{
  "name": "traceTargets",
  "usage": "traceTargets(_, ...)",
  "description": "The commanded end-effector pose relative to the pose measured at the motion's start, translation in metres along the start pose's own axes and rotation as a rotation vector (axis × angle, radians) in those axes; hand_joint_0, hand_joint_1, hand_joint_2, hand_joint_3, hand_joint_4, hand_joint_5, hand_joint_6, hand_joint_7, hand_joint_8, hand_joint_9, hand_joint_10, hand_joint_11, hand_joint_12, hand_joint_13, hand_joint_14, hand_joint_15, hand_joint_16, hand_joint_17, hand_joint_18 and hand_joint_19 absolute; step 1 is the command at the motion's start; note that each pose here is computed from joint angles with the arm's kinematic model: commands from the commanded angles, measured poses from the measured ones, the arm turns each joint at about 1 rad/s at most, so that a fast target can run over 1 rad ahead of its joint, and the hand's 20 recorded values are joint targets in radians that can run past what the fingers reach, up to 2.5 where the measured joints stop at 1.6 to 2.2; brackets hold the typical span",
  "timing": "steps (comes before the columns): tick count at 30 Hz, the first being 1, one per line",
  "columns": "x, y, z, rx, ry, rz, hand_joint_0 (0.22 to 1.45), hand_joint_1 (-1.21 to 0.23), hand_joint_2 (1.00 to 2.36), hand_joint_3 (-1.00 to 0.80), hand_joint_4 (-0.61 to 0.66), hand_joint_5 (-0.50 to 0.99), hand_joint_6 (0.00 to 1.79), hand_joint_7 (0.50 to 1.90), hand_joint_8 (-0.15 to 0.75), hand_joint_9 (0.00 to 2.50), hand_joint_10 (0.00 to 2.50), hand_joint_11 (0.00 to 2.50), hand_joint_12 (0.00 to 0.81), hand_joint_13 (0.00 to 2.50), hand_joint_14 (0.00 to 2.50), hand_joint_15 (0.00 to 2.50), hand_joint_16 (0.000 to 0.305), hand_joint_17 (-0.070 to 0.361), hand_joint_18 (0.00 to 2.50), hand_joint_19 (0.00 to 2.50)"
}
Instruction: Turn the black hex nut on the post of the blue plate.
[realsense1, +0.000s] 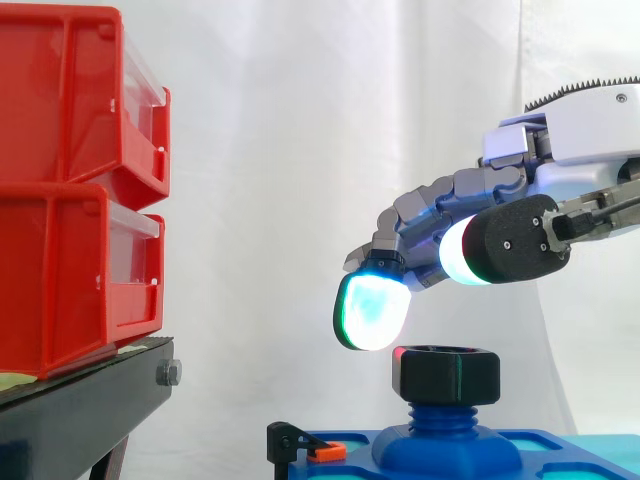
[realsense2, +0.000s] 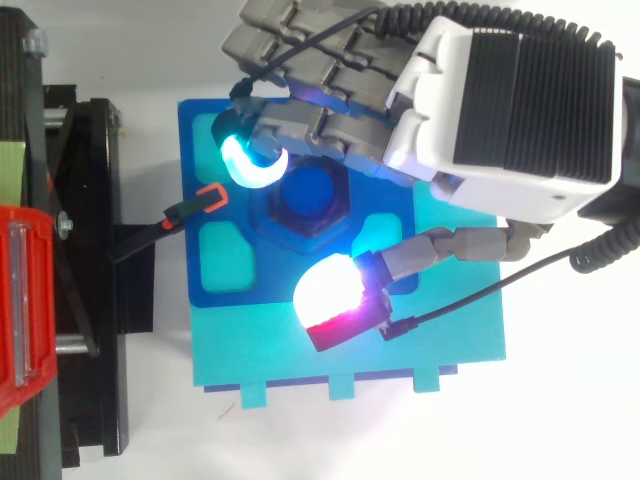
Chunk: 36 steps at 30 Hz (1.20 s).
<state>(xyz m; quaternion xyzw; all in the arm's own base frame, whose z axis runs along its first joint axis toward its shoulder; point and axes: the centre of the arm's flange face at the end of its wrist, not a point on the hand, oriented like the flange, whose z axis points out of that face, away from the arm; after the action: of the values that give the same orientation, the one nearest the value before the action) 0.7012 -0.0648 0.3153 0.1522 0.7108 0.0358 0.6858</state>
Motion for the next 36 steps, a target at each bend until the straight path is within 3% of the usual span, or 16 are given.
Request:
traceTargets(1, 0.0, 0.0, 0.0, 0.001, 0.003, -0.002, 0.39, -0.34, 1.0, -0.5, 0.29, -0.2, 0.5, 0.99, 0.258, 0.21, 0.0, 0.03, 0.391, 0.2, 0.0, 0.04, 0.058, 0.13, 0.18, 0.18)
traceTargets(11, 0.001, 0.001, -0.001, -0.003, 0.007, 0.001, 0.39, -0.33, 1.0, -0.5, 0.27, -0.2, 0.5, 0.92, 0.257, 0.21, 0.0, 0.02, 0.392, 0.2, 0.0, 0.04, 0.058, 0.131, 0.17, 0.18)
traceTargets(13, 0.001, 0.004, 0.001, -0.011, -0.01, 0.007, 0.39, -0.33, 1.0, -0.5, 0.27, -0.21, 0.5, 0.9, 0.258, 0.21, 0.0, 0.02, 0.393, 0.2, 0.0, 0.04, 0.058, 0.131, 0.17, 0.18)
traceTargets(14, -0.001, 0.008, 0.004, -0.023, -0.034, 0.015, 0.39, -0.32, 1.0, -0.5, 0.27, -0.21, 0.5, 0.89, 0.257, 0.21, 0.0, 0.01, 0.394, 0.2, 0.0, 0.04, 0.058, 0.131, 0.17, 0.18)
traceTargets(18, -0.004, 0.013, 0.007, -0.051, -0.069, 0.027, 0.39, -0.3, 1.0, -0.5, 0.27, -0.2, 0.5, 0.86, 0.256, 0.21, 0.0, 0.0, 0.394, 0.2, 0.0, 0.04, 0.059, 0.132, 0.17, 0.18)
traceTargets(29, -0.003, 0.014, 0.007, -0.051, -0.061, 0.043, 0.4, -0.24, 1.0, -0.5, 0.27, -0.15, 0.5, 0.87, 0.241, 0.25, 0.0, 0.0, 0.382, 0.2, 0.0, 0.03, 0.057, 0.129, 0.16, 0.19)
traceTargets(36, 0.001, 0.012, 0.002, -0.046, -0.015, 0.031, 0.4, -0.22, 1.0, -0.5, 0.26, -0.15, 0.5, 0.85, 0.233, 0.28, 0.0, 0.0, 0.377, 0.2, 0.0, 0.03, 0.056, 0.127, 0.15, 0.19)
